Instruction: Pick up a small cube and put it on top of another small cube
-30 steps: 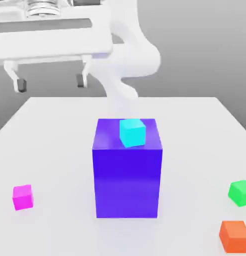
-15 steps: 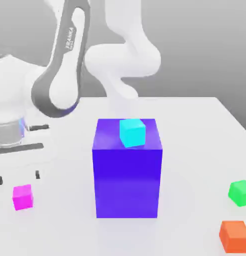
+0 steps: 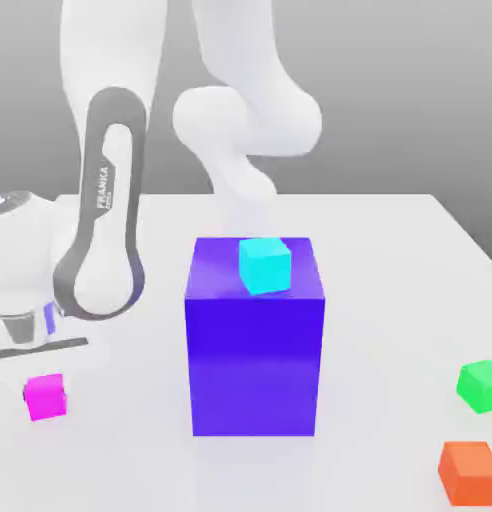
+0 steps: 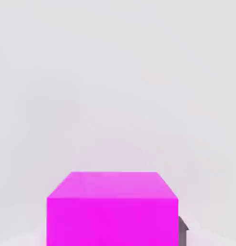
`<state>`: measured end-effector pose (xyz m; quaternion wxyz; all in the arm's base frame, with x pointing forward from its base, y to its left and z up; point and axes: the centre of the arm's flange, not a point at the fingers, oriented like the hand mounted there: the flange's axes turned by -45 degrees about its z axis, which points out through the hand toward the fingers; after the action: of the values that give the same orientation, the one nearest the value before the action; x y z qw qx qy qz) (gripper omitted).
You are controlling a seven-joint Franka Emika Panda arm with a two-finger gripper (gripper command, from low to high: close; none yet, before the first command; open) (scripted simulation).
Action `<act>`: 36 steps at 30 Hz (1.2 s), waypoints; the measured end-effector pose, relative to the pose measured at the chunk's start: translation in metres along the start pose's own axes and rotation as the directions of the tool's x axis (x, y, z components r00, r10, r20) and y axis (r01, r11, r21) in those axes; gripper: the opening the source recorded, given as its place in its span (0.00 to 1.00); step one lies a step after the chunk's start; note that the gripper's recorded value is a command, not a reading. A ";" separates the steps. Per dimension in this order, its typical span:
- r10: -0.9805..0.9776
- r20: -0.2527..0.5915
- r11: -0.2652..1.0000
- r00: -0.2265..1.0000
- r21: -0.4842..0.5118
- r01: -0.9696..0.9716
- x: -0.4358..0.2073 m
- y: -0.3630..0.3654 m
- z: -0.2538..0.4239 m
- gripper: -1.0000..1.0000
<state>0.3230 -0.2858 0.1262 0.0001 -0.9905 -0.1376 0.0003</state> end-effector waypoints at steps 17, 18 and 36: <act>-0.370 -0.108 0.927 0.923 -0.104 0.360 0.157 -0.067 -0.115 0.00; -0.423 -0.108 0.905 0.900 -0.103 0.413 0.172 -0.087 -0.116 0.00; -0.994 -0.079 0.085 0.078 -0.089 0.992 0.240 -0.518 -0.141 0.00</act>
<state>0.4129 0.2780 0.2678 0.0027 -0.6341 -0.7709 -0.0595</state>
